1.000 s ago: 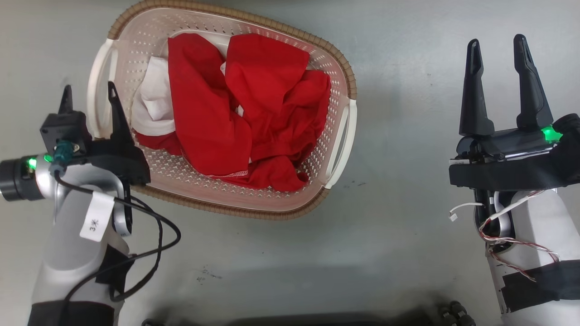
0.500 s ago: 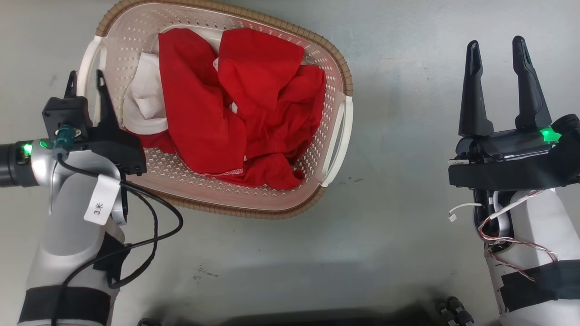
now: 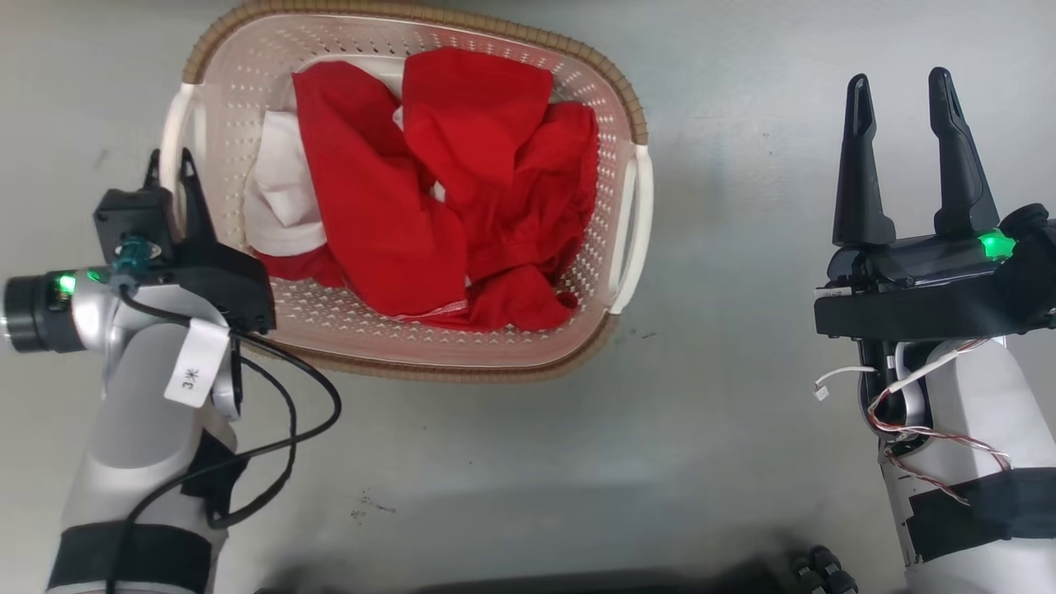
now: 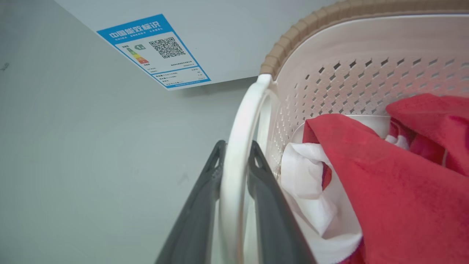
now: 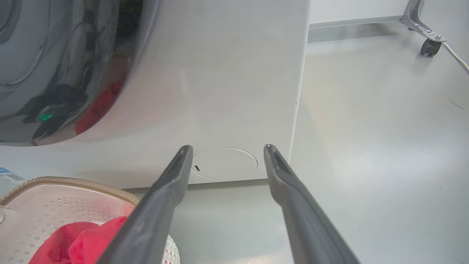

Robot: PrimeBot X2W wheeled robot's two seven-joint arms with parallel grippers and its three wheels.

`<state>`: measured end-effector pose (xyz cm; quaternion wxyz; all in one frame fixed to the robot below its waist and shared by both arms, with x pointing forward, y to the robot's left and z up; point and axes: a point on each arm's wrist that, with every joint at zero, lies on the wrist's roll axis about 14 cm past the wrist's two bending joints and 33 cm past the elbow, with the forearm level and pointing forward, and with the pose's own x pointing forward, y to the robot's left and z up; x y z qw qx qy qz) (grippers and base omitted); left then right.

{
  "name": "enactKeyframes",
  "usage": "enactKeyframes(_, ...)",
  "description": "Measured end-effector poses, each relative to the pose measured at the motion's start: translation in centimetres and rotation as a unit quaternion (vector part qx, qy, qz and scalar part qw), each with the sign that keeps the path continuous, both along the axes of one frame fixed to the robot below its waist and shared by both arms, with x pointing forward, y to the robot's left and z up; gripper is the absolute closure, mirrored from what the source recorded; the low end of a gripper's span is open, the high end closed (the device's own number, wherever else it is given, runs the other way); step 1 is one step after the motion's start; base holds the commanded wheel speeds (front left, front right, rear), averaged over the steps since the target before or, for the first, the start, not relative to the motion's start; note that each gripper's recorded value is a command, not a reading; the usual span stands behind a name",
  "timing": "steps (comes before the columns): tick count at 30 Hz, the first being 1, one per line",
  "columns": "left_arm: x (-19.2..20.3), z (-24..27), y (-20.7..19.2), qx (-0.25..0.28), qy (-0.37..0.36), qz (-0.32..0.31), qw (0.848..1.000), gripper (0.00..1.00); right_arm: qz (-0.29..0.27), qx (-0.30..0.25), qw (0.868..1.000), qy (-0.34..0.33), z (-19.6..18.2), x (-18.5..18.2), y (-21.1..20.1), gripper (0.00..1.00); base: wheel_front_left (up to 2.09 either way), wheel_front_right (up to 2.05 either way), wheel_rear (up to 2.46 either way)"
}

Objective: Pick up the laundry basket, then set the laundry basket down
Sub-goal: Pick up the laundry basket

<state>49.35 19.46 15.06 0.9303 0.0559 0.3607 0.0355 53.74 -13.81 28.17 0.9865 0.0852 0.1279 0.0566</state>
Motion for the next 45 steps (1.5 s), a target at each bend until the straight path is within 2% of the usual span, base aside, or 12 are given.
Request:
enactKeyframes(8,-1.7,0.3,-1.0,-0.013,0.014,0.002,1.000,1.00,-0.001,0.002,1.000,-0.004,0.8,0.1,0.1,0.00,0.00,0.00,0.00)
enactKeyframes(18,-4.4,0.7,-1.4,-0.039,0.035,0.044,0.998,1.00,0.001,0.004,1.000,-0.013,2.1,0.2,0.4,0.00,0.00,0.00,0.00)
enactKeyframes(33,-4.1,0.8,-3.0,-0.058,0.034,0.038,0.997,1.00,-0.001,0.000,1.000,-0.017,2.9,0.2,0.0,0.00,0.00,0.00,0.00)
enactKeyframes(45,-4.4,0.1,-6.3,-0.114,0.047,0.040,0.992,1.00,0.000,-0.004,1.000,-0.013,2.9,-0.2,-0.4,0.00,0.00,0.00,0.00)
